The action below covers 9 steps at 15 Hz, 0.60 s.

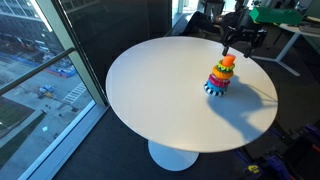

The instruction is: Pick up the lime green ring and put it on the ring holder

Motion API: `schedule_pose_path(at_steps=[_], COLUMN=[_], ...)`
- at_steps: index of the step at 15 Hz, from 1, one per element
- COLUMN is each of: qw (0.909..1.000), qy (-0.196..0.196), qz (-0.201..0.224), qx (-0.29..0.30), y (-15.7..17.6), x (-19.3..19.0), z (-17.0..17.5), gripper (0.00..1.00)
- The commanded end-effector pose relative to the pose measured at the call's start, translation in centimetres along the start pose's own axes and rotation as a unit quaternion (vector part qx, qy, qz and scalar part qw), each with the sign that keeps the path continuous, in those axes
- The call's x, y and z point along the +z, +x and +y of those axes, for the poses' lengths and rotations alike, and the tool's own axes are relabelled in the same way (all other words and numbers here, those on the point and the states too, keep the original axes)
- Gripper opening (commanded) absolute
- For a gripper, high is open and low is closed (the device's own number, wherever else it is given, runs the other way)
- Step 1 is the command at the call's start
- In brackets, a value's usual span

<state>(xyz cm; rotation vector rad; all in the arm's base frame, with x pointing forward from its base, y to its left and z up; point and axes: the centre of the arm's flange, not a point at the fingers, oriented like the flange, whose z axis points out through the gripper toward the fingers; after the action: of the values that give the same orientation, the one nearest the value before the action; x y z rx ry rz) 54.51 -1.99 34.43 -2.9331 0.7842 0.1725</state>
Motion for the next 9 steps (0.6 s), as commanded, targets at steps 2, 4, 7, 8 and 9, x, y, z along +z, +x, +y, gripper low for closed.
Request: schedule_pose_path(at_steps=[2, 4, 7, 8, 9], qw=[0.9990, 0.9984, 0.9976, 0.9973, 0.9970], qy=[-0.035, -0.040, -0.042, -0.042, -0.044], qz=[0.009, 0.012, 0.022, 0.023, 0.024], qx=[-0.026, -0.037, -0.052, -0.056, -0.058], y=[-1.9, -2.7, -4.2, -4.6, -5.1], x=[-2.5, -3.5, -4.6, -4.9, -5.3], z=[2.0, 2.8, 4.0, 4.4, 4.8], gripper=[1.00, 1.00, 1.00, 1.00, 1.00])
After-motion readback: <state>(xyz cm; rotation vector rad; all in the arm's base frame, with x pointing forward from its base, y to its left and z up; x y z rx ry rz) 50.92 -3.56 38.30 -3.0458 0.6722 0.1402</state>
